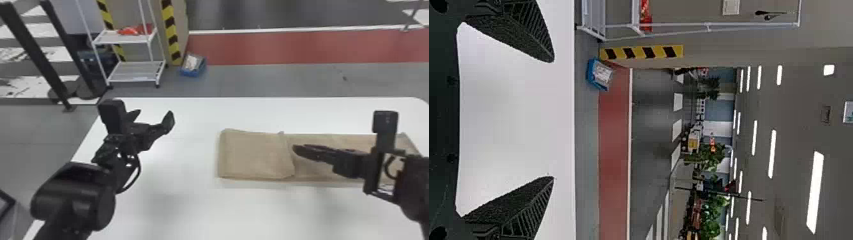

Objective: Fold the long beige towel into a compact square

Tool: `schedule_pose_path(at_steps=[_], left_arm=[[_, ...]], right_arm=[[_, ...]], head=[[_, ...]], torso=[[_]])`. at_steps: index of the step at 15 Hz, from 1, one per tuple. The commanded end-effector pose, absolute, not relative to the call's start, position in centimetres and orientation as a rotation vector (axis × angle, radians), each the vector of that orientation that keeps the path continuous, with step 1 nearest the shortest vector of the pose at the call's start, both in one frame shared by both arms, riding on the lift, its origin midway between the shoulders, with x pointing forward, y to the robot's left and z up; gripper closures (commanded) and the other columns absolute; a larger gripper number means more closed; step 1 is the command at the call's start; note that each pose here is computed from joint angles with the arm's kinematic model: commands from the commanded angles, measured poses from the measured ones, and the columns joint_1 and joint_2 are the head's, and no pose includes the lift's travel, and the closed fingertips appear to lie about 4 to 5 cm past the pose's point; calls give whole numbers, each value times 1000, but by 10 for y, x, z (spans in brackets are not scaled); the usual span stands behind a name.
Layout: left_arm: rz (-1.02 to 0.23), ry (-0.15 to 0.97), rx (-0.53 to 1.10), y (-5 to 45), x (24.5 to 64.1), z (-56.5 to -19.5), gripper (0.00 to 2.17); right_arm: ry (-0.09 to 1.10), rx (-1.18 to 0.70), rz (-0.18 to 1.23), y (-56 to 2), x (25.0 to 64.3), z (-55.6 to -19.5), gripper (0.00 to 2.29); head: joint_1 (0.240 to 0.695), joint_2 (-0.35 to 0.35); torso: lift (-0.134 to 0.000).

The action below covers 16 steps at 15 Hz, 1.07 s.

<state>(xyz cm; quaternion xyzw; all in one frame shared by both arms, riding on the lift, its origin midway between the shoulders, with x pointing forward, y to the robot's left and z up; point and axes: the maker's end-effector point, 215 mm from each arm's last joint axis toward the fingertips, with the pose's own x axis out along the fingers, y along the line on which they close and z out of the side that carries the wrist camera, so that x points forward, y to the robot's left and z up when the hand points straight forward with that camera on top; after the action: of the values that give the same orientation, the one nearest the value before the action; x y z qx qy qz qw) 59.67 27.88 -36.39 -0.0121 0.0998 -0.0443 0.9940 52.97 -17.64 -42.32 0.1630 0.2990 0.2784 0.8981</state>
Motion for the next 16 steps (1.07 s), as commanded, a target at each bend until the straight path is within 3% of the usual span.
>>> schedule_pose_path(at_steps=[1,3,11,12,16], left_arm=[[-105,204,-27,280,593,-367,39],[-157,208,-64,278,586,-368,39],[-166,208,-92,287,578,-371,63],[-168,211,-91,287,577,-373,63],[-168,217,-90,288,575,-376,63]], right_arm=[[631,316,582,-169,533,-427,593],[649,286,586,-162,535,-434,593],[701,209,574,-150,541,-447,603],[699,207,574,-149,543,-445,755],[708,208,582,-145,543,-448,765]], head=[[695,99],[695,102],[695,130],[695,131],[695,135]], torso=[[-124],[-124],[-124],[-124],[-124]])
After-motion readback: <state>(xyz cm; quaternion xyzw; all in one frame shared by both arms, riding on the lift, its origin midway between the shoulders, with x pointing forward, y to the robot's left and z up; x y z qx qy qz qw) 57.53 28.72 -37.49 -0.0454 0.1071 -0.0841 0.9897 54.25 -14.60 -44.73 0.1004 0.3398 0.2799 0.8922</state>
